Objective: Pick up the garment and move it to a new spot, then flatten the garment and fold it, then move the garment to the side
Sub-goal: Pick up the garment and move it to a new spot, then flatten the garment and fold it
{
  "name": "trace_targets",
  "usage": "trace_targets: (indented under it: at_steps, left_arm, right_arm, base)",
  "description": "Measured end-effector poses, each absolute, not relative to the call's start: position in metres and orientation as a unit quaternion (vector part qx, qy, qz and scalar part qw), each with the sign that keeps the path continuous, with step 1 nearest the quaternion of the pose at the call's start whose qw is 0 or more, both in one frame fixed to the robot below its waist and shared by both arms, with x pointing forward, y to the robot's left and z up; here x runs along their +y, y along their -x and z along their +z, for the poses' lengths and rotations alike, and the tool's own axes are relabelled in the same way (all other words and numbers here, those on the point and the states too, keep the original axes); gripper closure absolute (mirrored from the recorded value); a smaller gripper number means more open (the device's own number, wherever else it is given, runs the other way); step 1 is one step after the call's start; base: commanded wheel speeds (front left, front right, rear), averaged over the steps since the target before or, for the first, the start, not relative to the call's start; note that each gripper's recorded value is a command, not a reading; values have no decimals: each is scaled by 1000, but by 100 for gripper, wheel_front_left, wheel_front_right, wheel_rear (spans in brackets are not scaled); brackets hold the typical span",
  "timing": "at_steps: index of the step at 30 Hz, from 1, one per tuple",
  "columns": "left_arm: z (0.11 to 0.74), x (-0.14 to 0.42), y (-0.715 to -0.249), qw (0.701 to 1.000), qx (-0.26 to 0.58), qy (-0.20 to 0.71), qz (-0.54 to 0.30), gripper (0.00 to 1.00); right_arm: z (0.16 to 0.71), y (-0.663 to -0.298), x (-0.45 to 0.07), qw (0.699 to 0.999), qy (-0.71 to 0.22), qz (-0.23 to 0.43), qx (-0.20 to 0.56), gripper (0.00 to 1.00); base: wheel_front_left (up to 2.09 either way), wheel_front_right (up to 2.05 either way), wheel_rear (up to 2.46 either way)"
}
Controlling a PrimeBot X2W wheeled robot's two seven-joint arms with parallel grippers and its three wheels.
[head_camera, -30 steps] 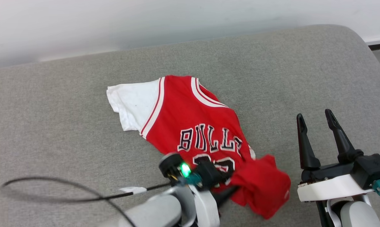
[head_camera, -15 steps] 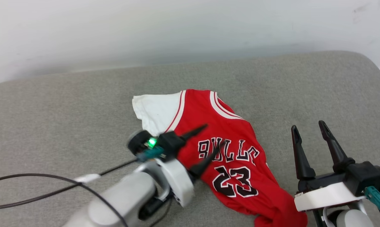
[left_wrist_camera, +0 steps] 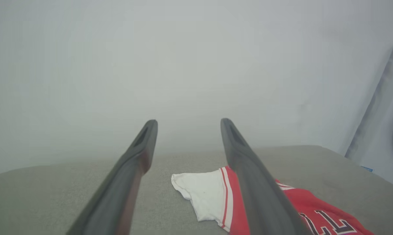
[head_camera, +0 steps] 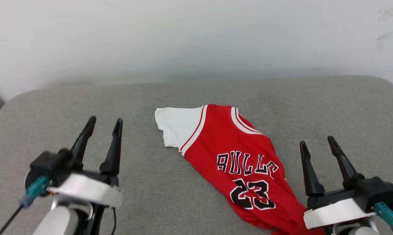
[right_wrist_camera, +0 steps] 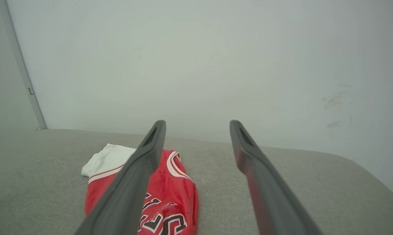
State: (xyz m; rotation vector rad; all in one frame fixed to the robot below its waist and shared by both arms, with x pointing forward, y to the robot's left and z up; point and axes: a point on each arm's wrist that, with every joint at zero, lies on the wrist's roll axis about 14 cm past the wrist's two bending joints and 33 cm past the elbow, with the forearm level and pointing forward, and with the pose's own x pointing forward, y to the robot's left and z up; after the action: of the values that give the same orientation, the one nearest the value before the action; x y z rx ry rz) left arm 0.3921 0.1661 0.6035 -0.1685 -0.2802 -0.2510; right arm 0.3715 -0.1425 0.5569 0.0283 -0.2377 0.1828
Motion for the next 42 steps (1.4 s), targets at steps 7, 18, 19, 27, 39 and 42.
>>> trace_targets:
  at_steps: [7, 18, 19, 27, 39, 42]
  left_arm:
    - [562, 182, -363, 987, -102, 93, -76, 0]
    - [534, 167, -369, 989, -65, 76, -114, 0]
    - [534, 164, -374, 988, -60, 70, -125, 0]
    - [535, 144, -448, 979, 45, 33, -197, 0]
    - [484, 137, -552, 918, 310, -51, -242, 0]
    - [464, 132, -566, 898, 360, -47, -247, 0]
  right_arm:
    - [556, -372, -144, 989, -22, 88, -118, 0]
    - [554, -375, -151, 990, -22, 78, -115, 0]
    - [555, -376, -153, 990, -22, 76, -116, 0]
    - [543, -390, -169, 993, -15, 52, -101, 0]
    - [504, -418, -197, 999, -9, 13, -52, 0]
    - [493, -422, -202, 999, -6, 6, -37, 0]
  base:
    - [0, 0, 0]
    - [0, 0, 0]
    - [0, 0, 0]
    - [0, 0, 0]
    - [0, 0, 0]
    - [0, 0, 0]
